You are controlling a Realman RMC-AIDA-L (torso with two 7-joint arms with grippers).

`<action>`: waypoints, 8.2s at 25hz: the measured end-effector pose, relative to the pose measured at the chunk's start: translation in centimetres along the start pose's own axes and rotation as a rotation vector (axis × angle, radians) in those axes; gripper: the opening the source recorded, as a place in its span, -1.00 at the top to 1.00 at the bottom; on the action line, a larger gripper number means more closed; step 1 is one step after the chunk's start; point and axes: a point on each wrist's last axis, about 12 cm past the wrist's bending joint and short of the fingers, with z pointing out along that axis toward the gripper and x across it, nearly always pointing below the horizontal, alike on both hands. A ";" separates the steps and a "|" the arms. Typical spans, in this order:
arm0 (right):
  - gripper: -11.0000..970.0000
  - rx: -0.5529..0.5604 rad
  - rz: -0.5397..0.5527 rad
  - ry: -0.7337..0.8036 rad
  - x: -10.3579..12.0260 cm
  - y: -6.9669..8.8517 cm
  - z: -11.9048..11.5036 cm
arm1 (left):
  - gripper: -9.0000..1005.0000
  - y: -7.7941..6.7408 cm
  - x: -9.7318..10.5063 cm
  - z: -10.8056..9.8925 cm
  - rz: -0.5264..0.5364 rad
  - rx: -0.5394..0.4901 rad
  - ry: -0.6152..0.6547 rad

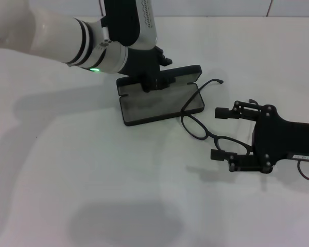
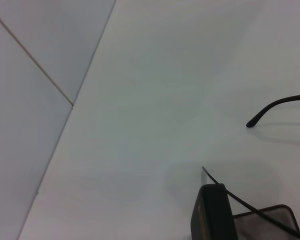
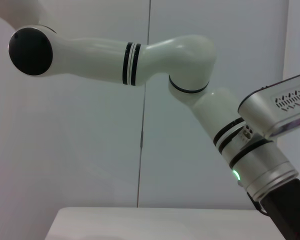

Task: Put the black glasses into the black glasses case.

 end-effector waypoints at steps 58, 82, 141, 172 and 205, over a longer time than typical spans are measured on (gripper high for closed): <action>0.38 0.073 0.058 0.917 -3.6 -4.4 11.4 | -0.34 -4.1 7.4 -3.5 -0.648 -0.196 -0.712; 0.46 0.037 0.086 0.962 -4.2 -4.4 10.6 | -0.34 -4.1 8.1 -3.6 -0.660 -0.214 -0.683; 0.32 0.053 0.036 1.074 -4.7 -4.1 10.2 | -0.33 -4.6 8.1 -3.3 -0.675 -0.208 -0.681; 0.74 0.151 0.072 1.030 -6.3 -4.6 7.7 | -0.33 -4.3 7.5 -3.5 -0.721 -0.153 -0.712; 0.74 0.053 -0.444 0.135 -4.9 -0.5 2.0 | -0.33 -3.0 1.3 -5.7 -0.864 0.527 -0.768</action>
